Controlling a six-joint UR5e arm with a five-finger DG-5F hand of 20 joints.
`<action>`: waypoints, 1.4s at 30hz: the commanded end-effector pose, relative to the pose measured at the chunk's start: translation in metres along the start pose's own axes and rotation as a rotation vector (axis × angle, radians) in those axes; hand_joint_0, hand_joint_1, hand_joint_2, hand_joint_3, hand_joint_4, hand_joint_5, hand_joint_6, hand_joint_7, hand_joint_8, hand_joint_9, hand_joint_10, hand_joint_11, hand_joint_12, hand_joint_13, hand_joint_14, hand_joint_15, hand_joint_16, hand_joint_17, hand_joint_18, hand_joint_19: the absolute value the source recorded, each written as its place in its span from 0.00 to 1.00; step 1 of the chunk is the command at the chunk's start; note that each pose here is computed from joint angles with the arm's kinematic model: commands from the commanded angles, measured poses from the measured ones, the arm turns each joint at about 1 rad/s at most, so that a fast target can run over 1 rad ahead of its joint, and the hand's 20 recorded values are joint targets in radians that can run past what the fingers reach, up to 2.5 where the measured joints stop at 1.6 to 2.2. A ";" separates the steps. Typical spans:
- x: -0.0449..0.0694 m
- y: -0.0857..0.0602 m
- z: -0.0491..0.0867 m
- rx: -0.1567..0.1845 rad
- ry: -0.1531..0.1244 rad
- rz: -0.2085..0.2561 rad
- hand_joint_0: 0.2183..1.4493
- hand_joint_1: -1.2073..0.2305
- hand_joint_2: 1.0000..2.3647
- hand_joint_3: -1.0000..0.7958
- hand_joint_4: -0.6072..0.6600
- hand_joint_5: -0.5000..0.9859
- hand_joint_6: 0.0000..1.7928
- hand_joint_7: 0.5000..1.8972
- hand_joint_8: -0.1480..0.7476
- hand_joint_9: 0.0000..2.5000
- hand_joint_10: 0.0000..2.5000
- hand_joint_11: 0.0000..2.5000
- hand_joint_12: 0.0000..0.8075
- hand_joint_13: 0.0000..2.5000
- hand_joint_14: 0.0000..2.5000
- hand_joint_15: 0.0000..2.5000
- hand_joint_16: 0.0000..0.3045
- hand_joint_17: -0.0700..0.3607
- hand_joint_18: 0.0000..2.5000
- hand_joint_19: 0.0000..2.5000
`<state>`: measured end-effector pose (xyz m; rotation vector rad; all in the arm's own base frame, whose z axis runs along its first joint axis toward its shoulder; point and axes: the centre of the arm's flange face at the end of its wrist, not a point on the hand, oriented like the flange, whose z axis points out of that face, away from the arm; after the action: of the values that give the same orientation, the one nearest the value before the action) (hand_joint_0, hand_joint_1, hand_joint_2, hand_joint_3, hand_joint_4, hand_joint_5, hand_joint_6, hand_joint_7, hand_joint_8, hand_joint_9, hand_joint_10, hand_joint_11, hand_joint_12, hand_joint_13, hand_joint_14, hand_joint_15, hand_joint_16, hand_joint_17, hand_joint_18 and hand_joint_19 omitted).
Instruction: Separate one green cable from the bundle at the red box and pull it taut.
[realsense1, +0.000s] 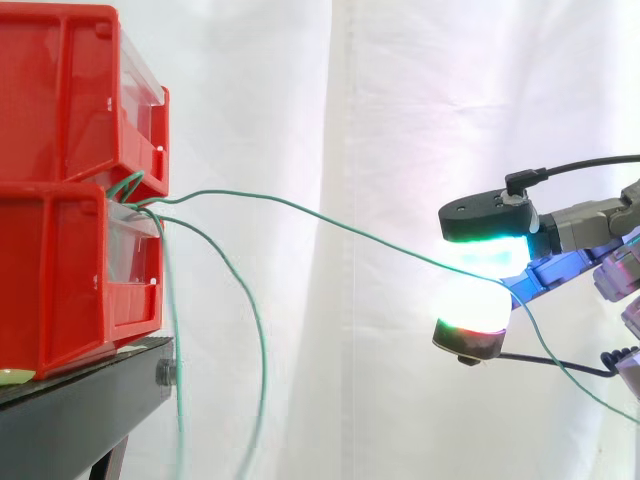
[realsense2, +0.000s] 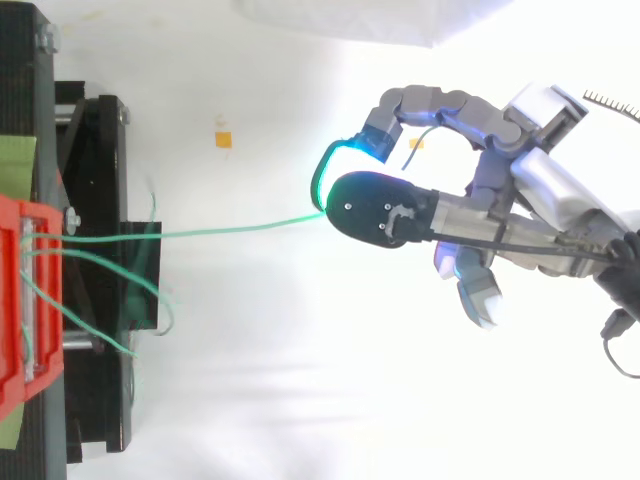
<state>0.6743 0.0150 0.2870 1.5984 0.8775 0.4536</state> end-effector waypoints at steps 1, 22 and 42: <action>0.000 0.001 0.000 -0.001 0.001 0.003 0.41 0.27 0.02 0.47 0.50 0.44 0.28 0.55 0.32 0.96 0.01 0.26 0.53 0.85 0.01 0.24 0.23 0.52 1.00 0.19; 0.021 0.010 -0.005 0.052 0.165 0.267 0.44 0.30 0.02 0.44 0.54 0.44 0.28 0.55 0.32 0.94 0.01 0.27 0.54 0.83 0.01 0.25 0.22 0.51 1.00 0.20; 0.022 0.006 -0.010 0.105 0.203 0.239 0.44 0.32 0.02 0.44 0.54 0.44 0.28 0.55 0.34 0.93 0.01 0.28 0.55 0.83 0.01 0.25 0.22 0.51 1.00 0.21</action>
<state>0.6837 0.0384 0.2915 1.7840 0.8647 0.7713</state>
